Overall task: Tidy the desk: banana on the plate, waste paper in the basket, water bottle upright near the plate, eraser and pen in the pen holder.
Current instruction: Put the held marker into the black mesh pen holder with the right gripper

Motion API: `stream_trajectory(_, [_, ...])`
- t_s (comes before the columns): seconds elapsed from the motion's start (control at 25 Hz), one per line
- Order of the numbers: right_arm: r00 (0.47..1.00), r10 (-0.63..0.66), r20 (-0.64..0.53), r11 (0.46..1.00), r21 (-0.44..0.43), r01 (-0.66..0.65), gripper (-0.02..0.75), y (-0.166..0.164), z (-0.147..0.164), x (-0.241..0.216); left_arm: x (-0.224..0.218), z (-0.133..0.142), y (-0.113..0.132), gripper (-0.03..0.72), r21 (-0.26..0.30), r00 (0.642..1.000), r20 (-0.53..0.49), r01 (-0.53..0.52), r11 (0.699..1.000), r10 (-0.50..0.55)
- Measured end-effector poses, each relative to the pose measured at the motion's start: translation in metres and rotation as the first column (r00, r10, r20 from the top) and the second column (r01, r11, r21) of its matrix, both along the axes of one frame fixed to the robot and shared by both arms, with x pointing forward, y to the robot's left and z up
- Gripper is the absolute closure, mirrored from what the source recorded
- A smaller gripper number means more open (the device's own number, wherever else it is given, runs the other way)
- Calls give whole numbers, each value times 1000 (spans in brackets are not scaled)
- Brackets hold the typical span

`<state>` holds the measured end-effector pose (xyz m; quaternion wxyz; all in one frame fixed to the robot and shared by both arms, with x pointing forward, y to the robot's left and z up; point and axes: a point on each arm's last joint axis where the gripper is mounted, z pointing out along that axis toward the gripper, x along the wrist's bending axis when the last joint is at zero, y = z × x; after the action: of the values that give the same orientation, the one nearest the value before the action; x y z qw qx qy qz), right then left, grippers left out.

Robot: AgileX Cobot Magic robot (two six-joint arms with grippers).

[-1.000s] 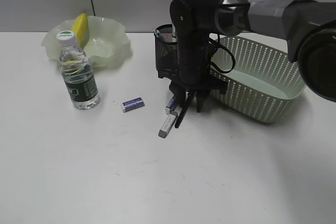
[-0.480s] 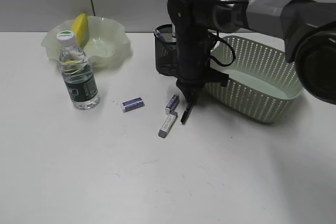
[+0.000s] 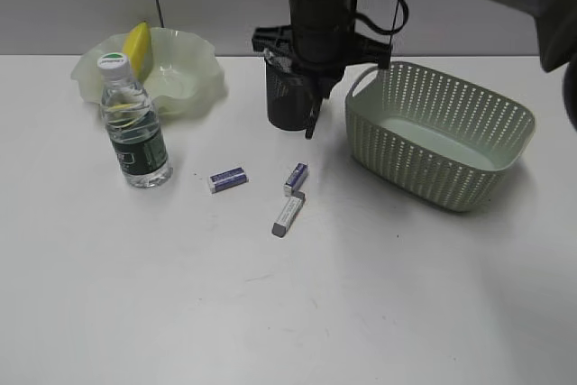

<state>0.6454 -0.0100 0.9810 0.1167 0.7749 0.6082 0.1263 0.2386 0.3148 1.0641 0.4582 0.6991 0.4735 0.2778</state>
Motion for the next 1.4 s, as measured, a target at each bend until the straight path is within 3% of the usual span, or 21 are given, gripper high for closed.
stream_trajectory(0.24, [977, 150, 150, 983, -124, -132, 649, -2, 42, -6, 0, 0, 0, 378, 0, 1000, 0, 0, 1000, 0])
stream_trajectory(0.36, [949, 210, 234, 975, -116, -187, 650, 5, 48, -2, 0, 0, 0, 378, 0, 1000, 0, 0, 1000, 0])
stream_trajectory(0.68, [787, 347, 511, 938, -169, -304, 650, 19, 66, 16, 0, 0, 0, 378, 0, 1000, 0, 0, 1000, 0])
stream_trajectory(0.88, [672, 465, 577, 885, -276, -376, 650, 22, 53, 23, 0, 0, 0, 378, 0, 1000, 0, 0, 1000, 0])
stream_trajectory(1.04, [622, 485, 614, 872, -292, -392, 650, 18, 33, 27, 0, 0, 0, 378, 0, 1000, 0, 0, 1000, 0])
stream_trajectory(1.2, [632, 425, 648, 903, -251, -349, 650, 2, 21, 38, 0, 0, 0, 378, 0, 1000, 0, 0, 1000, 0])
stream_trajectory(1.4, [621, 418, 663, 902, -219, -373, 650, -4, 14, 44, 0, 0, 0, 379, 0, 1000, 0, 0, 1000, 0])
